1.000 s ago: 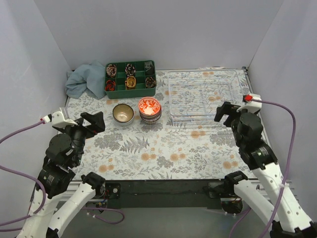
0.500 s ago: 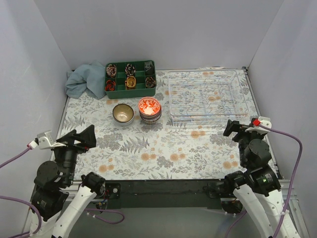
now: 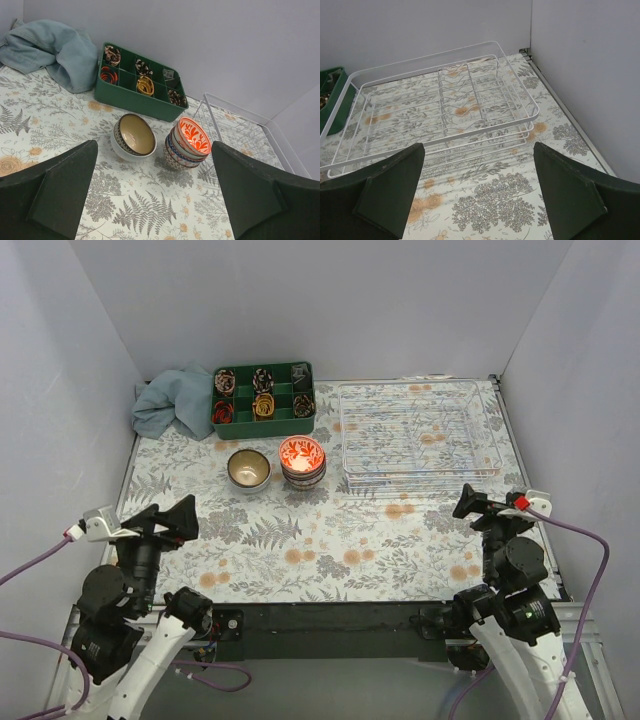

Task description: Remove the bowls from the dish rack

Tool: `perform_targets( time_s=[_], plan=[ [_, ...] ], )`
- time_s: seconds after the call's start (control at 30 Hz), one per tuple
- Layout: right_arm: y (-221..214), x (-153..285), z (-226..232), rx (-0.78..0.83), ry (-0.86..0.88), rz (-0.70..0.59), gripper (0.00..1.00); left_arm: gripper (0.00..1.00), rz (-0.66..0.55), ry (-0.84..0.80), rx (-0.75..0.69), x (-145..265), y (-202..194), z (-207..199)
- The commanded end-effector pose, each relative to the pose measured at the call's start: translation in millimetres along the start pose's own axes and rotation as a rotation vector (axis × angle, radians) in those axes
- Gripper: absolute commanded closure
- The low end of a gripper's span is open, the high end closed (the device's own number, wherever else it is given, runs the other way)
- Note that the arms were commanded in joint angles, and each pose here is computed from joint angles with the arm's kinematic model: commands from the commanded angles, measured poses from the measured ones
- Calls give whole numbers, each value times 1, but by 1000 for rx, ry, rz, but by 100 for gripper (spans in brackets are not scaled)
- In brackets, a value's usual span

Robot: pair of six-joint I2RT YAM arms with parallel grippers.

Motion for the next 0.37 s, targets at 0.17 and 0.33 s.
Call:
perform_targets(
  time_s=[0.17,0.33],
  plan=[
    [17,0,3,-36,19,-82,2,2,-31,8,9,1,0,4],
    [17,1,3,-38,20,-86,2,2,-19,2,0,0,-1,2]
  ],
)
Point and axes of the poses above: each gripper's point midway between its finger pads, its own x axis back along the fingers, its own z axis along the line the jaws close on, y = z × x, the point moved 1 cm from there along x, back along the fingers, and after that the axes turned 10 degrees about -x, right-handed, at the moved point
